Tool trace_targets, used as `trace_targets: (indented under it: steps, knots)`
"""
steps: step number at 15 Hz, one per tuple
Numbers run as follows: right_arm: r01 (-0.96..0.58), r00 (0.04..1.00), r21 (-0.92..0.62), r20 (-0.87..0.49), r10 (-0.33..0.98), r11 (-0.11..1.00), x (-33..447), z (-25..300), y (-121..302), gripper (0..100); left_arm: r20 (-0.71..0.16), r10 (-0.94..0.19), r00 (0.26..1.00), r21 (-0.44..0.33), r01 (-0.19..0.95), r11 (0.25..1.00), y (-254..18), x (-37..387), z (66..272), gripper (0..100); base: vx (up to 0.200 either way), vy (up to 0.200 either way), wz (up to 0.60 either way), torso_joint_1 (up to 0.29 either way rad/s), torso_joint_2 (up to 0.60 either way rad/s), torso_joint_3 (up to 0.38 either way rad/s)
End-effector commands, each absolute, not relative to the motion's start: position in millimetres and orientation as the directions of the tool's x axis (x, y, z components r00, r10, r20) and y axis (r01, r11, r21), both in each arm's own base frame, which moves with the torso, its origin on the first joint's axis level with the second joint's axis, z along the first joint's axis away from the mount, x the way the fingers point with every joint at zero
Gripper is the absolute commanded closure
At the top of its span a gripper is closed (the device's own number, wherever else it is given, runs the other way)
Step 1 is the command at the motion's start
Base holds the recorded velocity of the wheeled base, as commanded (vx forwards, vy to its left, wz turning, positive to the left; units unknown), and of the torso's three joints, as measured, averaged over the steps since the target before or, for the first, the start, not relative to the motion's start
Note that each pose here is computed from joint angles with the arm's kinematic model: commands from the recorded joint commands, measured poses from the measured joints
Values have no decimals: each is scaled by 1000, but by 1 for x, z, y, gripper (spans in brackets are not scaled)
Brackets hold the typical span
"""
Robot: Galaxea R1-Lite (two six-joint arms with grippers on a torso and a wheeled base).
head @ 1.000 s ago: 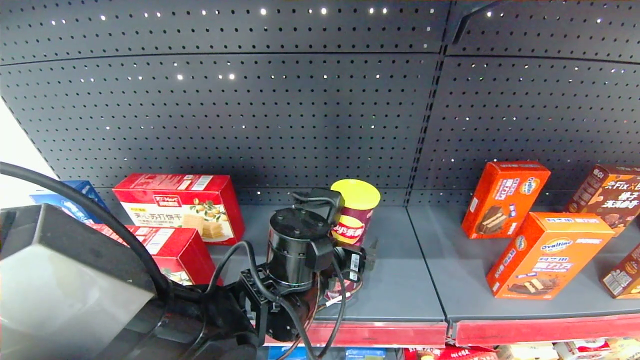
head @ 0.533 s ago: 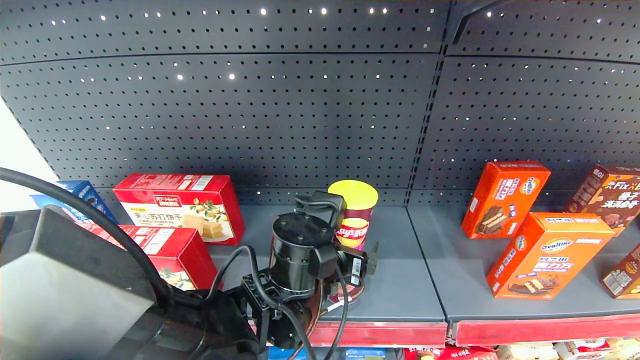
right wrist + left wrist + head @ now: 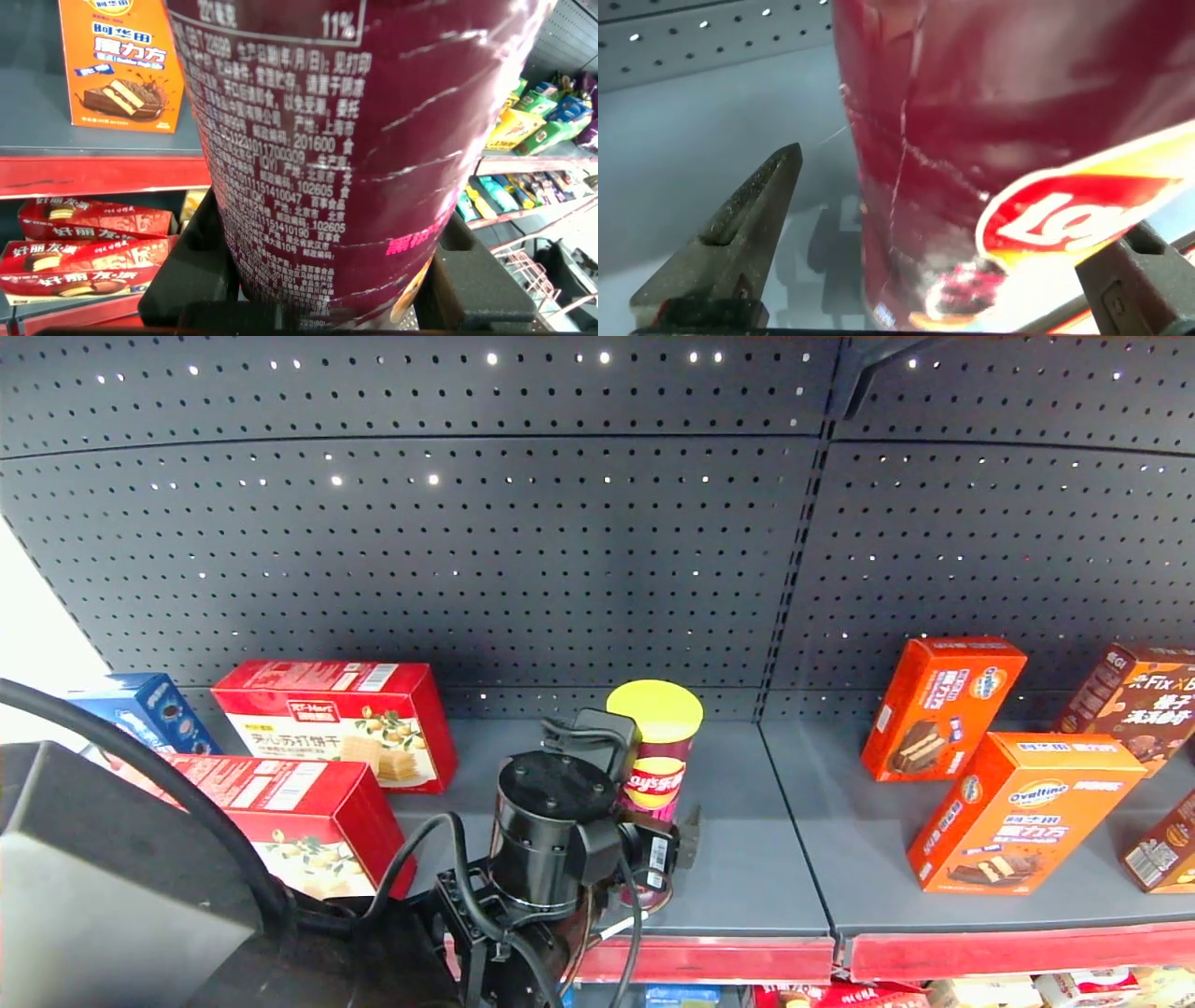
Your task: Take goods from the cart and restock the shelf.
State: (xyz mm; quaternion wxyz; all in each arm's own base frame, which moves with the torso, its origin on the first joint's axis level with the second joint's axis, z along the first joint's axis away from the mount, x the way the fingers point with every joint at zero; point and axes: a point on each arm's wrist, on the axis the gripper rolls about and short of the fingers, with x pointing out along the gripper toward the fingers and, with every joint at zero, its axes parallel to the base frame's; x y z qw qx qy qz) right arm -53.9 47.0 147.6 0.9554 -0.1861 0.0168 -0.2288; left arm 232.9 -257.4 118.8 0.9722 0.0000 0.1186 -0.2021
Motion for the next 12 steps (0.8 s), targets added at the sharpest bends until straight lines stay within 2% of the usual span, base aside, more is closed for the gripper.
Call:
trace_targets:
  steps: [1,12]
  knots:
    - [431,895,-363,53,-443,826,-54,147,47,100,-224,-395,891,-50,394,918,-255,231,122,0,0,0,0,0,0,0]
    - [431,895,-363,53,-443,826,-54,147,47,100,-222,-401,889,-49,400,915,-242,216,130,0,0,0,0,0,0,0]
